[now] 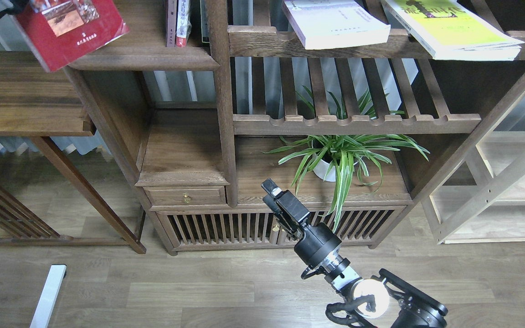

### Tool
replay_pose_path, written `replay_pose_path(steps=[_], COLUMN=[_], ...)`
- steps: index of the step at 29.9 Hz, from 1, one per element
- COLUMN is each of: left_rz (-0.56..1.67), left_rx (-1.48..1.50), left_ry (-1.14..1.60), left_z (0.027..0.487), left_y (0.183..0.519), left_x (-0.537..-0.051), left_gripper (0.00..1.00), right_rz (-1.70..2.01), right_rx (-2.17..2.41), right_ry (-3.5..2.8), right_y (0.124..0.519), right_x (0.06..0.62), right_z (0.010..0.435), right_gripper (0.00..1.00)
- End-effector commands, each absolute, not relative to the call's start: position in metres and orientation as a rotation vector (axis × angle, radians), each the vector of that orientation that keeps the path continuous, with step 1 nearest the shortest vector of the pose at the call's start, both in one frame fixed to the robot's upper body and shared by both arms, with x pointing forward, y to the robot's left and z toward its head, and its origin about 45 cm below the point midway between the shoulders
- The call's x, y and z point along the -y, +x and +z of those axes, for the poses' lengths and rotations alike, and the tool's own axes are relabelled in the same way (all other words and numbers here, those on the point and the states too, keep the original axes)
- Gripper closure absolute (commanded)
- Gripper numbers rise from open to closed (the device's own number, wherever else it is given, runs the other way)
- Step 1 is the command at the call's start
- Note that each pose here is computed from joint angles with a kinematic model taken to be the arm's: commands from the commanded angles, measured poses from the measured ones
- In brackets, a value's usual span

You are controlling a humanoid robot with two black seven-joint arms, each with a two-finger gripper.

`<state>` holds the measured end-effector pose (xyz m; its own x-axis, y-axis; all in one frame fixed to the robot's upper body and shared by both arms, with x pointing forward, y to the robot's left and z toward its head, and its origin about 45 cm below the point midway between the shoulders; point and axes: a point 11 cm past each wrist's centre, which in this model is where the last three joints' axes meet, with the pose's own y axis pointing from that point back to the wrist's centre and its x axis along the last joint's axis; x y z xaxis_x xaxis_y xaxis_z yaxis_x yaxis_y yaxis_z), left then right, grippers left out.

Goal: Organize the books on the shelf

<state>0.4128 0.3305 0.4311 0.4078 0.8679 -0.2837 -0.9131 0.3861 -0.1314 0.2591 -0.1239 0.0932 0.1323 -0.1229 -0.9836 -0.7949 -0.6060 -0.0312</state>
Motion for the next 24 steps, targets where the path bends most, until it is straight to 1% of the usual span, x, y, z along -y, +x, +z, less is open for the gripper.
replay_pose_path(steps=[1,12,18,24], left_rz=[1.146,1.268,1.275,1.283], left_rx=[-0.176,-0.134,-0.094,-0.093], left_ry=[-0.273,-0.224,-0.182,-0.130], left_z=[0.437,0.445,0.453,0.446], left_y=[0.420,0.434,0.443,0.451], left_x=[-0.321,-0.321,-0.310,-0.306], left_gripper=[1.00,1.00,1.00,1.00], right_rz=[1.515,1.511,1.517,1.504], right_rx=[-0.881,-0.867,-0.826,-0.796], right_ry=[-1.841,-1.837,-1.821,-1.841], right_y=[0.259,0.261,0.262,0.264], right_x=[0.124,0.120,0.105,0.096], right_z=[0.093,0.096,0.102,0.109], right_gripper=[0.16,0.16,0.16,0.16])
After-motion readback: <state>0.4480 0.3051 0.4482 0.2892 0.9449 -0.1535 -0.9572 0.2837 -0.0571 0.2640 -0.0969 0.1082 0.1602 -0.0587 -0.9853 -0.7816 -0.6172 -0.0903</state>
